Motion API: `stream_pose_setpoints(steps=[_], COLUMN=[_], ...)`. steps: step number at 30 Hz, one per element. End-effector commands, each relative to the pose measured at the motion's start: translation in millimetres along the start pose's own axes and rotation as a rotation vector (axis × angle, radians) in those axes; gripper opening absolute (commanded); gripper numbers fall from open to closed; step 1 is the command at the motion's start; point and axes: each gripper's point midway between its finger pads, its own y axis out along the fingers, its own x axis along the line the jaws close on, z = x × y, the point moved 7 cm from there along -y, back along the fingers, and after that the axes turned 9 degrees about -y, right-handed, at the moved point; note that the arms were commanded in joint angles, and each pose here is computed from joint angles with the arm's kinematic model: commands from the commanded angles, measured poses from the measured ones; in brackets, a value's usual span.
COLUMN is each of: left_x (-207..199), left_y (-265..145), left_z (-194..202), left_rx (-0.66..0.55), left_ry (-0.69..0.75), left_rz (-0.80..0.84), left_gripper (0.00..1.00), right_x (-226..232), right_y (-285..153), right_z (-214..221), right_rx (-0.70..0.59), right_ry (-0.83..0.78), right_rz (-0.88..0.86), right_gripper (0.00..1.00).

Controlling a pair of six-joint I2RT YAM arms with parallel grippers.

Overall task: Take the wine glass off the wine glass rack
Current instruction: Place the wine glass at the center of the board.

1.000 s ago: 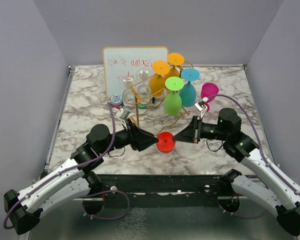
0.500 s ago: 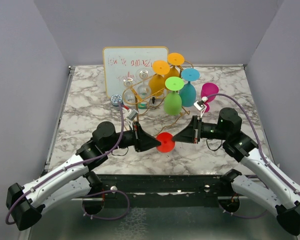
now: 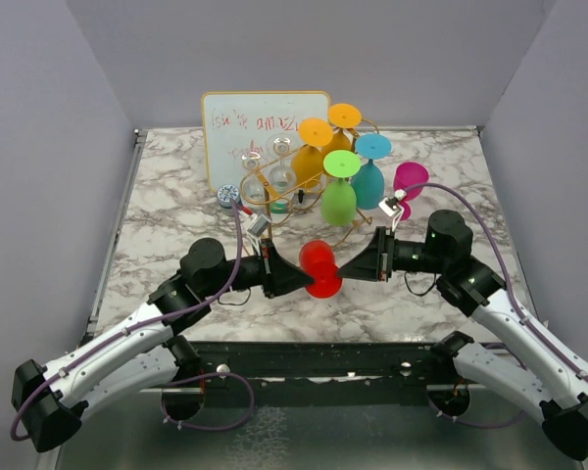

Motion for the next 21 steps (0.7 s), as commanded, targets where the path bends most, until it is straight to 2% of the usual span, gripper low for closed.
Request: stream_pose_setpoints(steps=[1, 2, 4, 7, 14, 18, 20, 21], left_x=[-2.9, -3.7, -4.7, -6.0, -2.0, -1.3, -1.4, -1.0], left_y=[-4.0, -4.5, -4.7, -4.4, 2.6, 3.5, 3.1, 2.8], left_z=[2.8, 3.2, 2.8, 2.0, 1.5, 1.5, 0.5, 0.3], left_rx=[0.02, 0.022, 0.024, 0.026, 0.045, 0.045, 0.034, 0.028], left_ry=[0.028, 0.027, 0.027, 0.03, 0.015, 0.009, 0.009, 0.008], left_rz=[0.025, 0.028, 0.032, 0.037, 0.028, 0.025, 0.021, 0.017], left_gripper=[0.0, 0.0, 0.0, 0.0, 0.0, 0.0, 0.14, 0.16], right_x=[1.3, 1.7, 3.8, 5.6, 6.5, 6.9, 6.6, 6.4], right_y=[-1.0, -1.0, -0.7, 1.2, 4.9, 4.8, 4.7, 4.5], right_z=[-1.6, -1.9, -3.0, -5.2, -5.3, -4.6, -3.8, -3.6], right_rx=[-0.003, -0.008, -0.014, -0.004, 0.053, 0.06, 0.06, 0.06], right_ry=[0.03, 0.034, 0.029, 0.028, 0.025, 0.021, 0.022, 0.022], right_rz=[0.04, 0.037, 0.019, -0.004, -0.047, -0.058, -0.059, -0.059], right_gripper=[0.32, 0.37, 0.38, 0.25, 0.12, 0.01, 0.01, 0.01])
